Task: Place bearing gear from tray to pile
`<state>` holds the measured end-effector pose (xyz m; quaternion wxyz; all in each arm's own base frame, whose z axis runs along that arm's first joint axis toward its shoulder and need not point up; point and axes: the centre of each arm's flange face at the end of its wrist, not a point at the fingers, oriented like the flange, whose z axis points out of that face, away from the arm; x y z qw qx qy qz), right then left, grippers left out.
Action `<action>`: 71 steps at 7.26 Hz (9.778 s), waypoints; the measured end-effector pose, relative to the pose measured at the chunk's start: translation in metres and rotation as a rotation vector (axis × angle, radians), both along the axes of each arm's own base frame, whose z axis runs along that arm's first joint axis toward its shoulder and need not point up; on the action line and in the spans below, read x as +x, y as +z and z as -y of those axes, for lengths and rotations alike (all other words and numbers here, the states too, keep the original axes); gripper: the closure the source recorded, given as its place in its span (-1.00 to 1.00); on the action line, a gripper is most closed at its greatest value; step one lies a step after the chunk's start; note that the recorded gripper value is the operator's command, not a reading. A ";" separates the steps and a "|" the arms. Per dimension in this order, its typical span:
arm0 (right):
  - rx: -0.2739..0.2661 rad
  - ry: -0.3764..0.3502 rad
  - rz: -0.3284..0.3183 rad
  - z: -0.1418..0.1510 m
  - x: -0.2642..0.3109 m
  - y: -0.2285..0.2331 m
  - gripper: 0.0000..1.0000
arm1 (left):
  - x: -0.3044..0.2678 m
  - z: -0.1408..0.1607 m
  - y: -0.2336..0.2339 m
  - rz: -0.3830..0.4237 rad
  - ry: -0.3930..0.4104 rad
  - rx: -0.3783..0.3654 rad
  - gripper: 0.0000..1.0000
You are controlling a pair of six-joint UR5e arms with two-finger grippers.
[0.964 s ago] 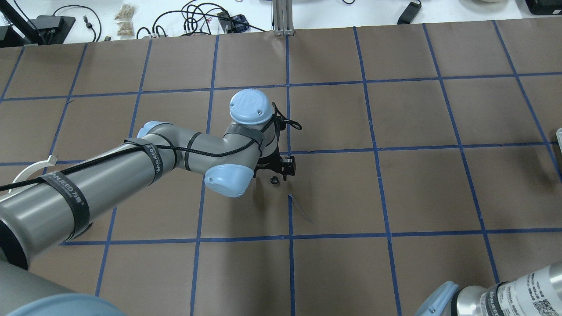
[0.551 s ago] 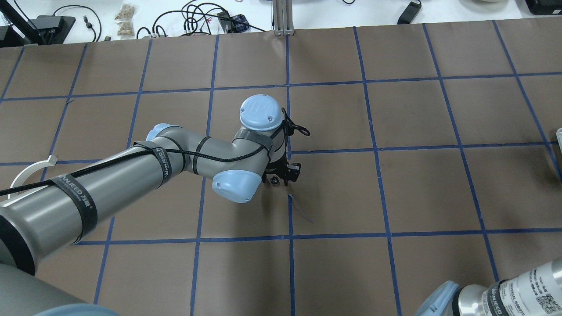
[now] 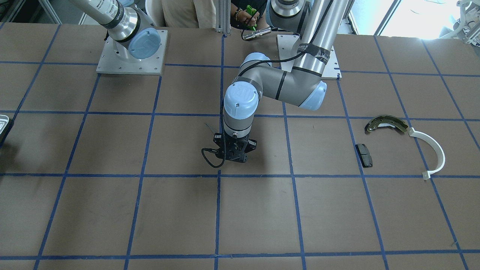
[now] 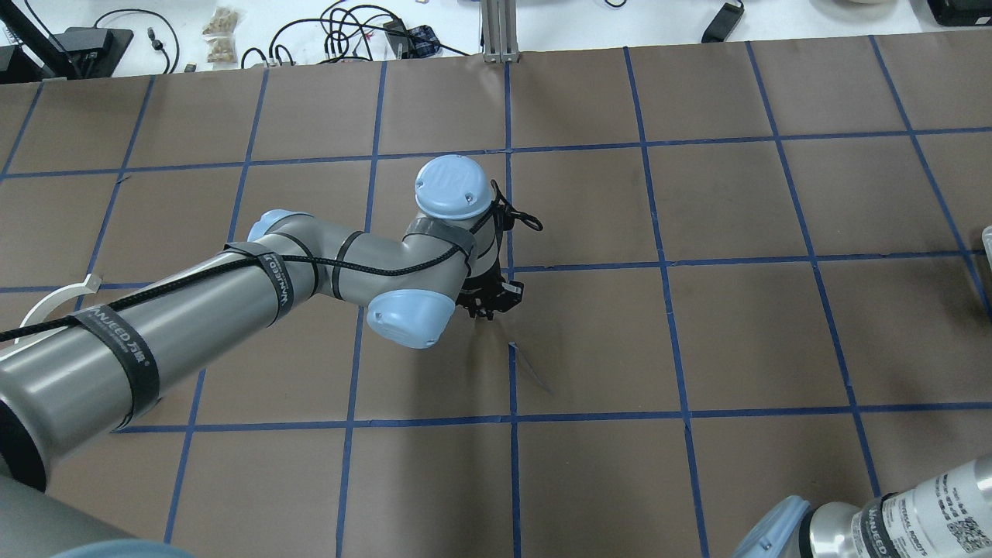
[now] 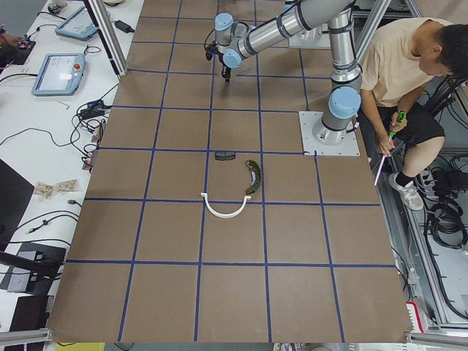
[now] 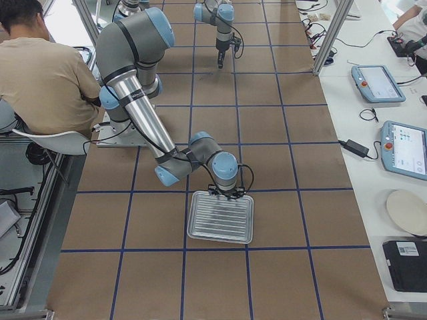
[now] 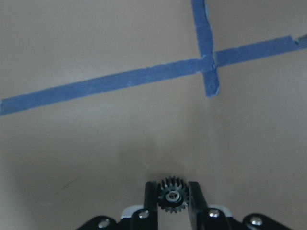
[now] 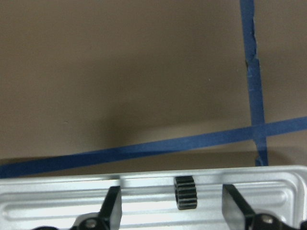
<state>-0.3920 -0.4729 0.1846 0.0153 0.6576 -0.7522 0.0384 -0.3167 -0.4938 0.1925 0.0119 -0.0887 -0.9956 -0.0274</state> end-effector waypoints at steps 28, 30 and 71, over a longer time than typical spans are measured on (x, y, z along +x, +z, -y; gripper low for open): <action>0.123 -1.383 0.087 0.071 0.671 0.109 -1.00 | 0.327 0.095 0.089 0.060 0.048 0.116 -1.00; 0.118 -1.361 0.056 0.089 0.620 0.188 -1.00 | 0.219 0.092 0.095 0.010 0.086 0.079 -1.00; 0.045 -1.308 0.134 0.034 0.545 0.295 -1.00 | 0.540 0.023 -0.007 -0.014 0.026 0.203 1.00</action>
